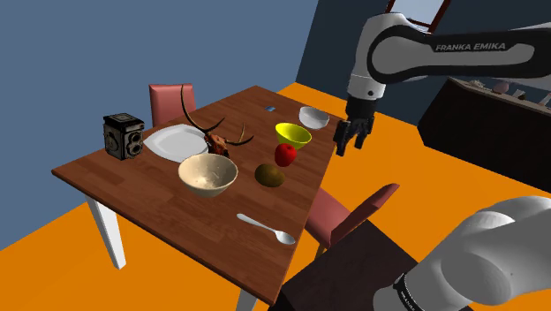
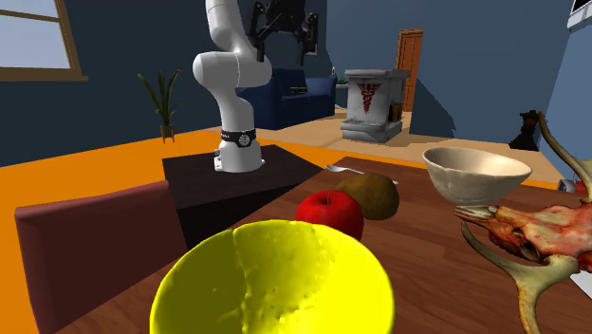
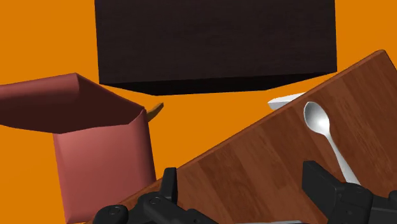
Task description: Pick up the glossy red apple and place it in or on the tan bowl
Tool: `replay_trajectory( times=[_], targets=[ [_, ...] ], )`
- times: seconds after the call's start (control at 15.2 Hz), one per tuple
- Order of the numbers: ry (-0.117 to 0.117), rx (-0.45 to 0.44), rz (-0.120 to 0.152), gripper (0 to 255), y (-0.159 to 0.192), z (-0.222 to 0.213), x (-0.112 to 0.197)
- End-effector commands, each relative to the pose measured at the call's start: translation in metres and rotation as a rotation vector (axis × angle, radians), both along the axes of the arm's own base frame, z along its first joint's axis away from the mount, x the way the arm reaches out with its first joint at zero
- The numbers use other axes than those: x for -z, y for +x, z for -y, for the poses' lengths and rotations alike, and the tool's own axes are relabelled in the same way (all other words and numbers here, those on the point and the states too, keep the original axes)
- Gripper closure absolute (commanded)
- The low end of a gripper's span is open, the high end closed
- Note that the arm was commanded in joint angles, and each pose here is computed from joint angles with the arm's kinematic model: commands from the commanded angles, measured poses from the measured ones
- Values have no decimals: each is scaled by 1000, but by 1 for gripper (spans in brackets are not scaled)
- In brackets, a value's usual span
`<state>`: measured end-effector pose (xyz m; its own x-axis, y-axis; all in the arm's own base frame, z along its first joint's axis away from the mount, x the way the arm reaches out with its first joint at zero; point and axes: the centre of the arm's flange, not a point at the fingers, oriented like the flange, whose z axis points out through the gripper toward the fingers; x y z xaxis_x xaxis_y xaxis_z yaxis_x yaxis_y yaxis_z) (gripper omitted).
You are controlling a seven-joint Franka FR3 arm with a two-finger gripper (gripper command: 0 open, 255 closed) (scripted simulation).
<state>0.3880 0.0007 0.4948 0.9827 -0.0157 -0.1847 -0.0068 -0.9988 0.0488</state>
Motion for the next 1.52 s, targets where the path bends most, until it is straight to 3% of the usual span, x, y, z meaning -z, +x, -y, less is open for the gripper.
replay_trajectory(
  times=[0.0, 1.45],
  targets=[
    [7, 32, 14, 0, 26, 4, 13],
    [85, 363, 135, 0, 256, 90, 125]
  ],
)
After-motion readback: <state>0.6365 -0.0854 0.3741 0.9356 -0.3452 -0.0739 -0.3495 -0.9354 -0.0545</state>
